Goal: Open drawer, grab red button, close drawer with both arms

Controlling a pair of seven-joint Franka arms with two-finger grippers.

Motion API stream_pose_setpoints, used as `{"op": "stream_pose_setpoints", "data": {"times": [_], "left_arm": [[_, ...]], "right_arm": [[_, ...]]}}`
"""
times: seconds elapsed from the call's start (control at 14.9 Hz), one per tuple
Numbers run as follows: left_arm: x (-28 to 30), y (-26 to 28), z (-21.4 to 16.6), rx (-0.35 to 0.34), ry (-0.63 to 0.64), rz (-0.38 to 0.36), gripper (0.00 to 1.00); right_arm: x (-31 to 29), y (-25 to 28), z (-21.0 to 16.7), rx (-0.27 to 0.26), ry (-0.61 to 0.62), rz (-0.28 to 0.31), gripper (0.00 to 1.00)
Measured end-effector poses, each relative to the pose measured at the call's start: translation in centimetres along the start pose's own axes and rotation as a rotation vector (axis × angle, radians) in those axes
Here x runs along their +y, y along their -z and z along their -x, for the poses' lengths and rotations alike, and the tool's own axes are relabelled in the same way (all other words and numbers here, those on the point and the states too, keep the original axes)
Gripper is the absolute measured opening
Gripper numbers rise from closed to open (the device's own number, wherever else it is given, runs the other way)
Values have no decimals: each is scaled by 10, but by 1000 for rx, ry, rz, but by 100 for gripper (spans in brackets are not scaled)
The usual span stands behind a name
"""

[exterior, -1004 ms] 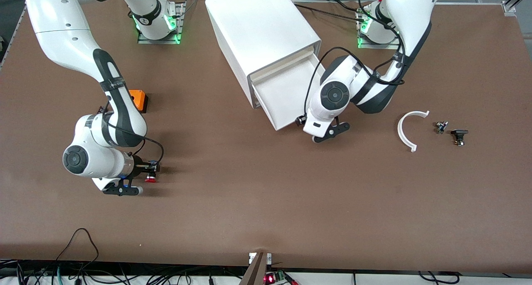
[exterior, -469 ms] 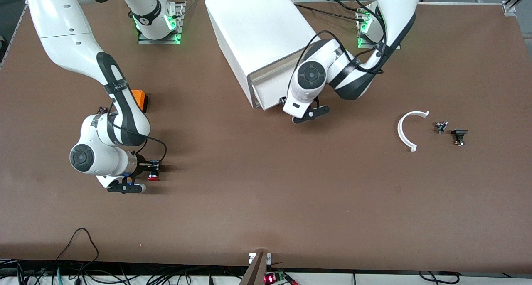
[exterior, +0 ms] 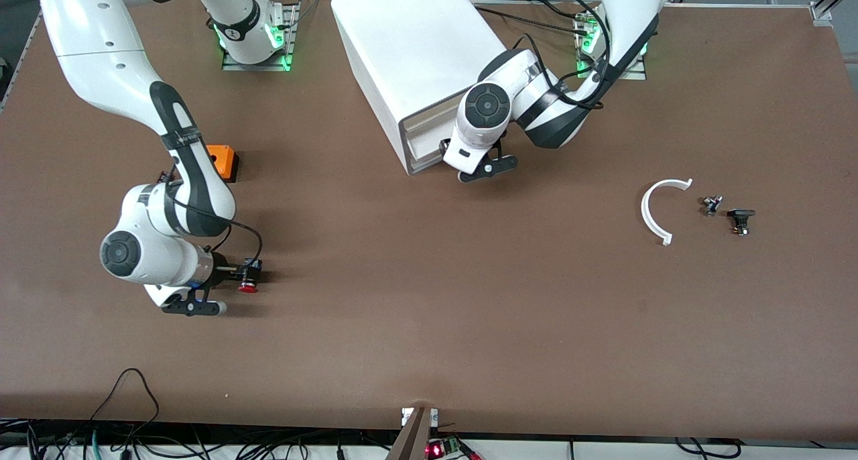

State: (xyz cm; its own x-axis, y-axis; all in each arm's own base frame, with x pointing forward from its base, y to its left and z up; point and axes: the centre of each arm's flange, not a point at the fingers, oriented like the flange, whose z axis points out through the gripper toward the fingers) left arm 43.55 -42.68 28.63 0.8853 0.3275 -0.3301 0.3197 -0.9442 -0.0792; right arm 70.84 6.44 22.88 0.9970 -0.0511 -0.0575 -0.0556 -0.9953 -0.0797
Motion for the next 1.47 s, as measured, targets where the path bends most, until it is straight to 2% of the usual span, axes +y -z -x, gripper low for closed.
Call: {"op": "stream_pose_setpoints", "data": {"times": [0.13, 0.47, 0.87, 1.07, 1.27, 1.47], "left_arm": [[1, -1, 4, -22, 6, 8, 97], [5, -3, 15, -67, 14, 22, 98], [6, -6, 20, -75, 8, 17, 99], [5, -5, 19, -76, 11, 16, 99], [0, 11, 3, -70, 36, 39, 100], [-11, 52, -24, -54, 58, 68, 100]], "right_arm": [[8, 43, 0, 19, -6, 16, 100], [31, 163, 25, 18, -24, 74, 100], [29, 296, 92, -3, -28, 76, 100], [27, 351, 130, 8, -26, 73, 100], [26, 397, 166, 29, -24, 70, 100], [26, 422, 191, 58, -23, 66, 100]]}}
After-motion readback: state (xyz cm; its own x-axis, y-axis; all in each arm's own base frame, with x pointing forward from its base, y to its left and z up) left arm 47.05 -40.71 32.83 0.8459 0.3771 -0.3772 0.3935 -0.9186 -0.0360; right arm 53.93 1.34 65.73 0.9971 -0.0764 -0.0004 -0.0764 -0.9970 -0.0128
